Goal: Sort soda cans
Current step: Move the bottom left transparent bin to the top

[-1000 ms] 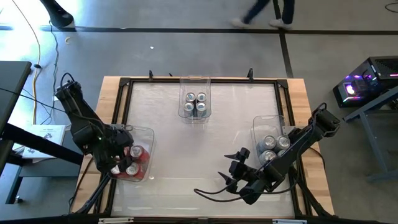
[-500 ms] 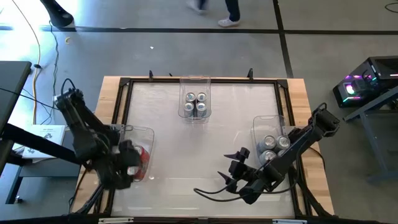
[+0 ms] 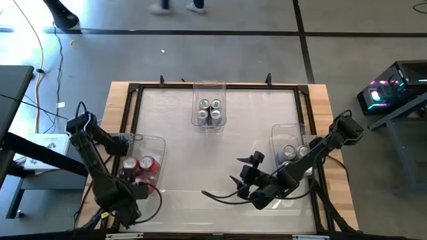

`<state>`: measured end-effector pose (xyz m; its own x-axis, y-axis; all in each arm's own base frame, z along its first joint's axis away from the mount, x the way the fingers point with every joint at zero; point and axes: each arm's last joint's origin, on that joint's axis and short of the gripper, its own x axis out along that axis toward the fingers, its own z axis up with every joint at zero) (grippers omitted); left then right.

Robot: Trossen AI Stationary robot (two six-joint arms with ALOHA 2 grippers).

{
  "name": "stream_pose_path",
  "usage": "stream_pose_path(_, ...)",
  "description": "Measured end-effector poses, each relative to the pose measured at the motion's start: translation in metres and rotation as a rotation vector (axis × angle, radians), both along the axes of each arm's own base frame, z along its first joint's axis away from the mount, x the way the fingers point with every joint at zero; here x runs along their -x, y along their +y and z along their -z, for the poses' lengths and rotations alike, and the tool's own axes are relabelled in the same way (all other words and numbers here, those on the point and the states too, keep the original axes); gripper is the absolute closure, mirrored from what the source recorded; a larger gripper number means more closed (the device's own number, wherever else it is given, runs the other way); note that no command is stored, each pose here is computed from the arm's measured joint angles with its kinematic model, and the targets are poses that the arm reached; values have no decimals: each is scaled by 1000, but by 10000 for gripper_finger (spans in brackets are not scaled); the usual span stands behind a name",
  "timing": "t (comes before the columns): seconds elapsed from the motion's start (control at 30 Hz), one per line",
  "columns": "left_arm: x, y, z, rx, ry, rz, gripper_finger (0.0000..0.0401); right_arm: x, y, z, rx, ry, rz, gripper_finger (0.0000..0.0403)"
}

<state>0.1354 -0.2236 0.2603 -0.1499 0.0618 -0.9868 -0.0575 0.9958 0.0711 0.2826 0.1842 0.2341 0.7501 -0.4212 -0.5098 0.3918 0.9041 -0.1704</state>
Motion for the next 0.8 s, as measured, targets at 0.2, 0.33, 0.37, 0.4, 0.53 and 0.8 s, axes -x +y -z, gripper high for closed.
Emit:
stream_pose_path(0.2, 2, 0, -1, -17, -31, -4, 106, 2, 4, 0, 1, 3, -18, 63)
stream_pose_path(0.33, -2, 2, -4, -28, -64, 14, 114, 3, 5, 0, -1, 3, -25, 63)
stream_pose_path(0.37, -2, 2, -6, -30, -72, 18, 114, 3, 5, 0, -1, 4, -25, 63)
stream_pose_path(0.4, -3, 2, -9, -34, -84, 20, 114, 3, 5, 0, 0, 3, -24, 63)
stream_pose_path(0.53, -5, 3, -17, -41, -100, 9, 114, 3, 5, 0, -1, 2, -23, 63)
stream_pose_path(0.8, -4, -9, -11, 42, -159, -5, 115, 3, 5, 0, -3, -1, -23, 63)
